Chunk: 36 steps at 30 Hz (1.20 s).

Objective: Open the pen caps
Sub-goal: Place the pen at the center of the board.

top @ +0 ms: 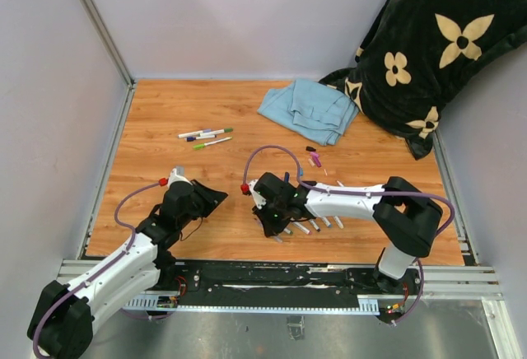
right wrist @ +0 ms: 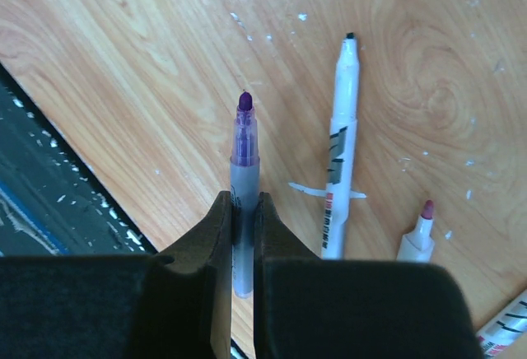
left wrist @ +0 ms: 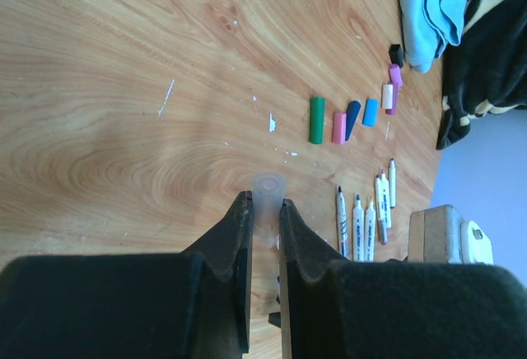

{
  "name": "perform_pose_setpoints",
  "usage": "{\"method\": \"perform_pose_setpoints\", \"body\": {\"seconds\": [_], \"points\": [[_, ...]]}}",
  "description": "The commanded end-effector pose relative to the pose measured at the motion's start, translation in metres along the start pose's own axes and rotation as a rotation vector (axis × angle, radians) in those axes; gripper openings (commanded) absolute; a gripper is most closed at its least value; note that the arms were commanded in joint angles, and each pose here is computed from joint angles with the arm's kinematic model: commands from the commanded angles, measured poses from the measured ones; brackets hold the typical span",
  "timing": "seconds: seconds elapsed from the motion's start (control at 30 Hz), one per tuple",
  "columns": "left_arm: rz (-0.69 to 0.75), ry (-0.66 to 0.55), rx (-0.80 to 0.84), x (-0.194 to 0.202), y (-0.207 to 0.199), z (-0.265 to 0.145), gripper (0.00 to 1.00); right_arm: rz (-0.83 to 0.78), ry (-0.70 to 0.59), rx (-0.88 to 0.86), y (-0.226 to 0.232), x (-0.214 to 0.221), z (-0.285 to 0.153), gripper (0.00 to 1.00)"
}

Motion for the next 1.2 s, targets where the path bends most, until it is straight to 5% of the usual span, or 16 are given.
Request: {"method": "perform_pose_setpoints", "body": {"seconds": [0.0,0.77,1.17], "points": [[-0.011,-0.024,0.023,-0.002,-0.001,0.0,0.0,-0.029,0.037,0.081,-0.003,0.002,0.003,0.07],[-0.007,-0.043,0.015,-0.003,0.002,0.001,0.0,-0.052,0.103,0.108,-0.008,0.003,0.009,0.33],[-0.01,-0.03,0.024,-0.003,-0.003,0.005,0.0,-0.118,-0.067,-0.065,-0.01,-0.03,-0.042,0.49]]}}
Point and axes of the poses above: each gripper's point midway between its finger pads, its own z axis out along the fingers, its own y axis along the line the jaws close on, x = y × z, the point moved 10 cm from there along -z, back along the fingers, and after that the axes turned 5 degrees about -z, right-handed, at the moved point
